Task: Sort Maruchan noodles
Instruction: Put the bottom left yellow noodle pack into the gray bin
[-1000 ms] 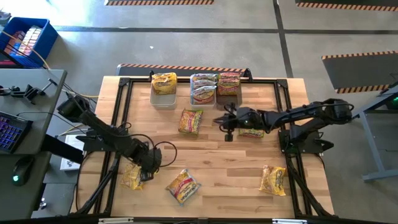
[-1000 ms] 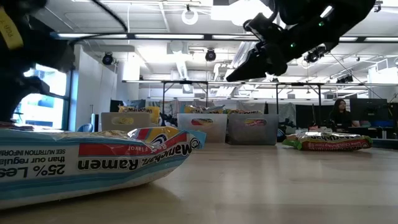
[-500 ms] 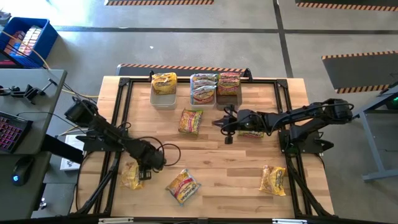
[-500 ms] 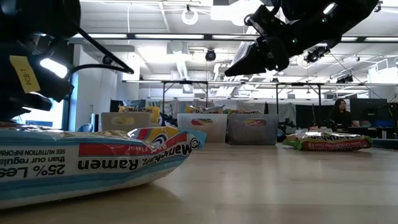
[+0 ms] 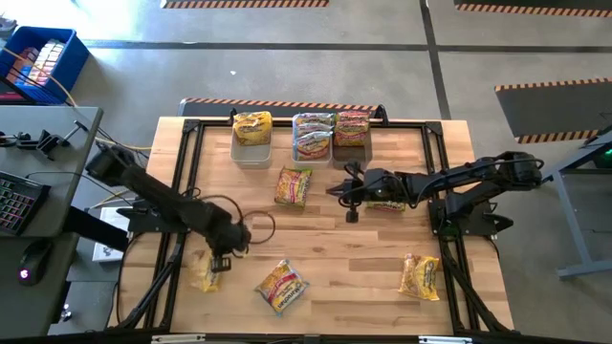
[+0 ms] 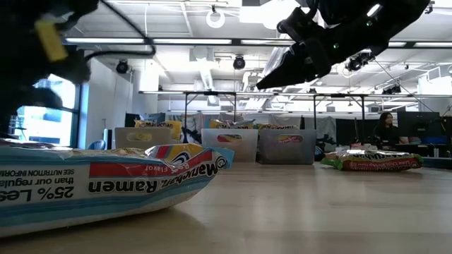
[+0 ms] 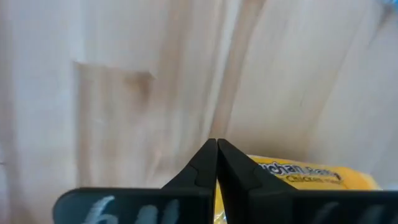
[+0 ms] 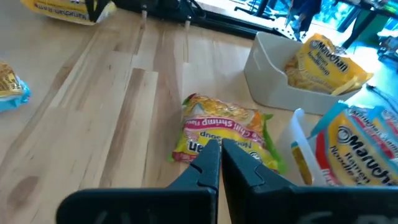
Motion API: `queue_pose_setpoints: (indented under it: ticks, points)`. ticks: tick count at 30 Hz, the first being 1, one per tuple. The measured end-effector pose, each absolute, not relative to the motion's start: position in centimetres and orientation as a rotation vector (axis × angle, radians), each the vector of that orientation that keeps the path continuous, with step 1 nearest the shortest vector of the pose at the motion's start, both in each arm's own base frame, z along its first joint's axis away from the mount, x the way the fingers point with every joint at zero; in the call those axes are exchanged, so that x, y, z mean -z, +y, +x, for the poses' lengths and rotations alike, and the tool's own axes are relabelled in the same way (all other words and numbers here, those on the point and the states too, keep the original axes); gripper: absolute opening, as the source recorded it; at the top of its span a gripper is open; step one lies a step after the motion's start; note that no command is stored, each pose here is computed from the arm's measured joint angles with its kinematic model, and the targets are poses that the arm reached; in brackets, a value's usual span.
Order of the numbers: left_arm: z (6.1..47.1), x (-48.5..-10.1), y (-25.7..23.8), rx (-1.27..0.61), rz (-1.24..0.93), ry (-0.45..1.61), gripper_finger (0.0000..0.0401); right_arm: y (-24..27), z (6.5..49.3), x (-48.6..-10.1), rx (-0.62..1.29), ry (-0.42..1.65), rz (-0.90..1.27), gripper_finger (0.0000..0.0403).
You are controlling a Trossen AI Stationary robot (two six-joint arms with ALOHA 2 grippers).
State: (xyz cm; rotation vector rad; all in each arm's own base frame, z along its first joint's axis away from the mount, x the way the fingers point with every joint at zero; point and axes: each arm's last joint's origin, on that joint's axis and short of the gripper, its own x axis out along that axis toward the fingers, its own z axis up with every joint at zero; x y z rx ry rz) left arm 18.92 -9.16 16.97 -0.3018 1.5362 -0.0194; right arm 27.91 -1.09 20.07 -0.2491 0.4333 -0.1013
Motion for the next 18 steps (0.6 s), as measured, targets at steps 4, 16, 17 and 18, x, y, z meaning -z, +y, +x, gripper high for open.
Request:
queue_pose_setpoints:
  ticks: [4, 16, 17, 18]
  points:
    - [18.6, -18.8, -7.9, -0.023, -0.392, 1.434, 0.0001, -1.1, 28.2, -19.4, 0.103, 0.457, -0.225, 0.0]
    - [17.9, -21.1, -6.2, -0.24, -0.319, 1.185, 0.0, -1.0, 28.9, -18.3, 0.072, 0.46, -0.205, 0.0]
    - [17.9, -21.2, -6.0, -0.272, -0.32, 1.158, 0.0, -1.0, 28.9, -18.2, 0.063, 0.461, -0.188, 0.0]
    - [18.0, -21.4, -5.9, -0.292, -0.319, 1.128, 0.0, -1.0, 29.0, -18.1, 0.055, 0.459, -0.169, 0.0001]
